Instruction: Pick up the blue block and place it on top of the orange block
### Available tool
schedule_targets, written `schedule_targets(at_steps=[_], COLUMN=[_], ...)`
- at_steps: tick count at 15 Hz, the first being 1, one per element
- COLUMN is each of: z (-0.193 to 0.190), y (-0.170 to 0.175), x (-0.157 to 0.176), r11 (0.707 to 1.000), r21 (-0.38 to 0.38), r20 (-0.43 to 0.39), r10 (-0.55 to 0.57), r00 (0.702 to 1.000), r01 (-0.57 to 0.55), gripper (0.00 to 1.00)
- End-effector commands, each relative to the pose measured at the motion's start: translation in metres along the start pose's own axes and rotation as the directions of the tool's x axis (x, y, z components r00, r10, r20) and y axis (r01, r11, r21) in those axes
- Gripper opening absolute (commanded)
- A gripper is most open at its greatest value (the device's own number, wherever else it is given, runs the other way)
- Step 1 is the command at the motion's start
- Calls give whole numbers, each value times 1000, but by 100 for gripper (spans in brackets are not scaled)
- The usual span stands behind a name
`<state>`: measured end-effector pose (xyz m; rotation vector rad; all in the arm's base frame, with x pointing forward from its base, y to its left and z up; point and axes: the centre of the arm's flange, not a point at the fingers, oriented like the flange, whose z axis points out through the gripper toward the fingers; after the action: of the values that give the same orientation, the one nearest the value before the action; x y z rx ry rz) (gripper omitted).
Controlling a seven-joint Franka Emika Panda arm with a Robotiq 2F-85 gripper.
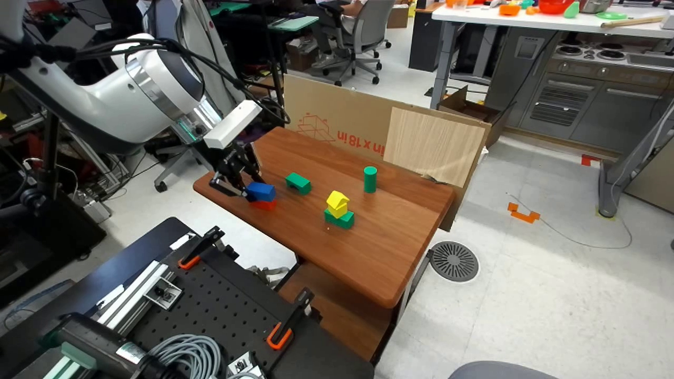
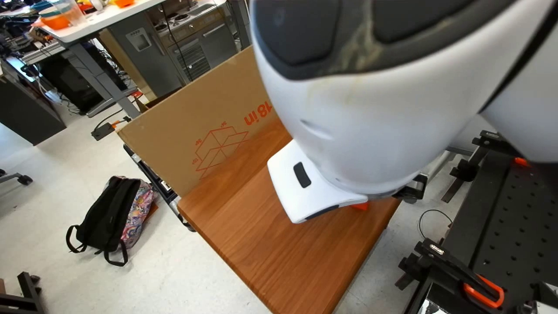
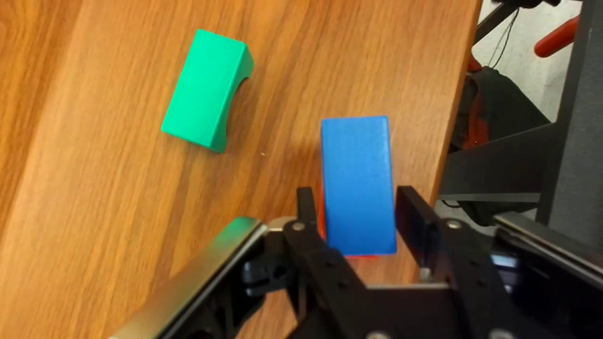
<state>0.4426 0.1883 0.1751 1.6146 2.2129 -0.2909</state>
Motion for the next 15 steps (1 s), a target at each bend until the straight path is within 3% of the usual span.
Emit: schedule_targets(at_steps=[1, 4, 7, 10, 15], z=[-5, -28, -46, -53, -48], y=[11, 24, 35, 41, 67], x=[-1, -41, -98, -160, -219], r11=[999, 982, 935, 848, 665], r21=[15, 79, 208, 323, 399], r20=[32, -44, -122, -114, -66], r10=[46, 175, 317, 474, 708], r00=[998, 984, 941, 873, 704], r01=[-46, -171, -288, -419, -631], gripper=[81, 99, 100, 100, 100])
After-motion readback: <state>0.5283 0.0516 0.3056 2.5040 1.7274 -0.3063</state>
